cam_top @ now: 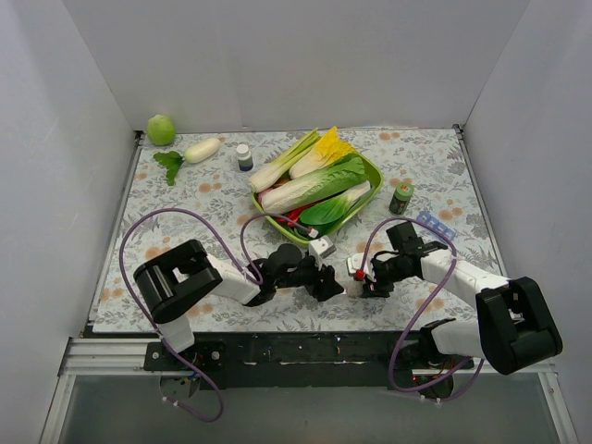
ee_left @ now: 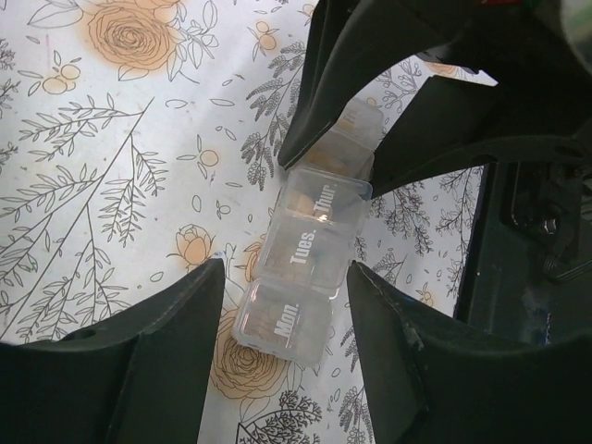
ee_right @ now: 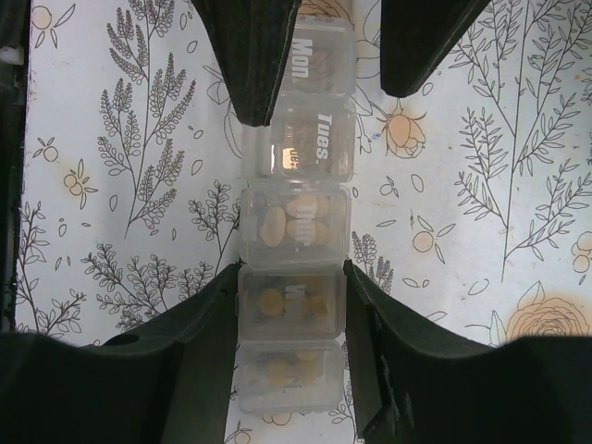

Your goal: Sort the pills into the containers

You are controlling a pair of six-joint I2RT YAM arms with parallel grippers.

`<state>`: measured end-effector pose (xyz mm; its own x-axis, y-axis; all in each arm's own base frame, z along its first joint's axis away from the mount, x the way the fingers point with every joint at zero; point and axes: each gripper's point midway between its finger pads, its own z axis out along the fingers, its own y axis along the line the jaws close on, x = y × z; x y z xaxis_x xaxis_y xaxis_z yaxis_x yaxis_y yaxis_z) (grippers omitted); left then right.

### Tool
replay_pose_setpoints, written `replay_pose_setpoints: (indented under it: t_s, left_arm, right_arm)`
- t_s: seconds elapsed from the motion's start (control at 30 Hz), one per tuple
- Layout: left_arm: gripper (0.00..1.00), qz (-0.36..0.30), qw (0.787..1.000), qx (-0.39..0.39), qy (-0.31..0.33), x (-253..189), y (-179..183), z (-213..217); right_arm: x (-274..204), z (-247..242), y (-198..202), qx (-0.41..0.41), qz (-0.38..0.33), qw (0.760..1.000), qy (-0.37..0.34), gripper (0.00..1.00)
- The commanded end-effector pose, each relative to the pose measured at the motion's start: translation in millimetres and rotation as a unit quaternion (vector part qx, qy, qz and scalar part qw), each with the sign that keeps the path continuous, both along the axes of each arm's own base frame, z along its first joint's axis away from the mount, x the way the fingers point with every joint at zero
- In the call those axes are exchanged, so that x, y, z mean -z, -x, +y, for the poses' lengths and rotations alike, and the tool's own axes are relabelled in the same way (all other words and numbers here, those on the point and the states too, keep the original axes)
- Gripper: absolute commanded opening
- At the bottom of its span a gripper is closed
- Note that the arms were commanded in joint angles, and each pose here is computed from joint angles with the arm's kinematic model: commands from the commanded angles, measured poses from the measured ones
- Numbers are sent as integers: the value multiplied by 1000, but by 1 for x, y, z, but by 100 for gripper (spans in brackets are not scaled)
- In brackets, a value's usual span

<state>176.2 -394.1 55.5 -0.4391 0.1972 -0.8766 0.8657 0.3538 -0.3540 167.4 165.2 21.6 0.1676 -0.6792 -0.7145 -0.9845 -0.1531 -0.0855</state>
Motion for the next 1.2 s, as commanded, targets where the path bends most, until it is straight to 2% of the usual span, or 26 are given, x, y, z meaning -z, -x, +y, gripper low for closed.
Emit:
replay_pose_setpoints:
  t_s: [0.0, 0.43, 0.77, 1.0, 1.17]
  left_arm:
    - [56, 24, 999, -37, 13, -15, -12, 0]
    - [56, 120, 980, -151, 50, -23, -41, 1]
    - [45, 164, 964, -211, -11, 6, -53, 6]
    - [44, 171, 960, -218, -47, 19, -54, 9]
    - [51, 149, 966, -209, -8, -11, -55, 8]
  right_arm:
    - [2, -3, -2, 2, -8, 1000, 8, 47]
    - [4, -3, 1, -1, 0, 1000, 10, 52]
    - [4, -3, 1, -1, 2, 1000, 10, 53]
    - [1, -3, 0, 5, 3, 1000, 11, 67]
    - [-14, 1, -9, 16, -9, 1000, 2, 75]
